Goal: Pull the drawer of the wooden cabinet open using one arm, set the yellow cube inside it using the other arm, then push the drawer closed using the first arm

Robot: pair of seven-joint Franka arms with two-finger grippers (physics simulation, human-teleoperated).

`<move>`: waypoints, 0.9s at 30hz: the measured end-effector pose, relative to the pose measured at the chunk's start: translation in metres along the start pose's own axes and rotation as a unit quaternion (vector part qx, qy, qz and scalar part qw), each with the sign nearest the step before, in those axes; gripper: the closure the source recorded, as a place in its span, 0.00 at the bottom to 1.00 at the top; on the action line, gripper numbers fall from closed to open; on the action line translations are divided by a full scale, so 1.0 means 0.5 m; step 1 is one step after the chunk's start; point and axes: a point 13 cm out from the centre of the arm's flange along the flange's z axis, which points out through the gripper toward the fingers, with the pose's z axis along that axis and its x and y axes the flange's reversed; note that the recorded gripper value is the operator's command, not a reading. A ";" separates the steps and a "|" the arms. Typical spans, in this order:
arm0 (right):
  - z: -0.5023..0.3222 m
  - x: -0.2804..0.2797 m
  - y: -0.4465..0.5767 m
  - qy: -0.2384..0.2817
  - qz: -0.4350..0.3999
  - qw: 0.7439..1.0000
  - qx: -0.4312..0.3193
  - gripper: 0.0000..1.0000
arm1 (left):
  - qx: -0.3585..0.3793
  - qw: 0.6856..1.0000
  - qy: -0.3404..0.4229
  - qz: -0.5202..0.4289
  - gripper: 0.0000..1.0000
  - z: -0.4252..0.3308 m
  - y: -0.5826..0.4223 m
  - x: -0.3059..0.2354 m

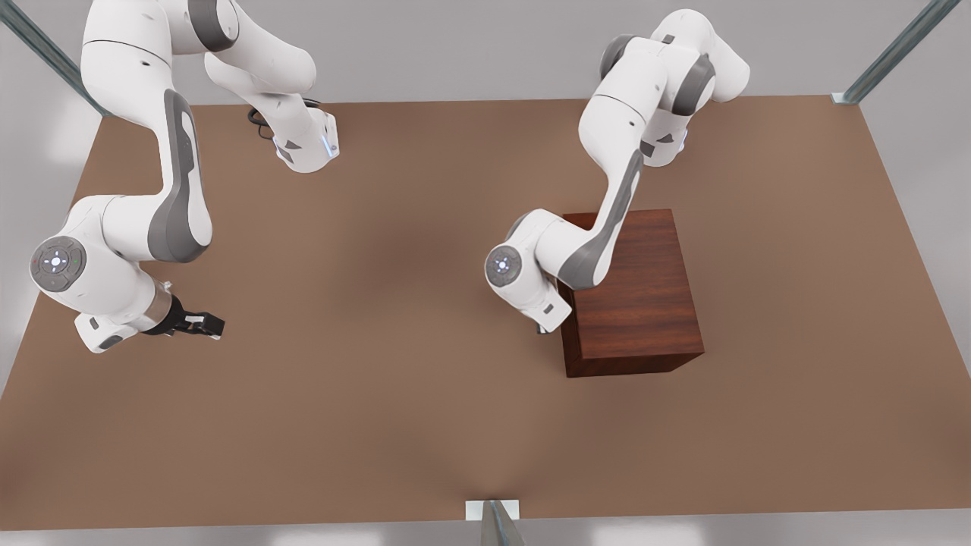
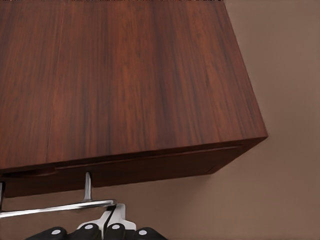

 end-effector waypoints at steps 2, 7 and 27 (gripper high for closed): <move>0.001 0.000 0.000 0.000 0.001 1.000 0.000 0.00 | -0.002 1.000 0.002 0.007 1.00 0.000 0.001 0.000; 0.001 0.000 0.000 0.001 0.004 1.000 0.000 0.00 | -0.001 0.999 0.032 0.028 0.47 -0.006 0.021 0.074; -0.024 -0.014 -0.002 -0.013 0.009 1.000 0.001 0.00 | 0.112 0.907 0.214 0.345 0.00 -0.217 -0.022 -0.701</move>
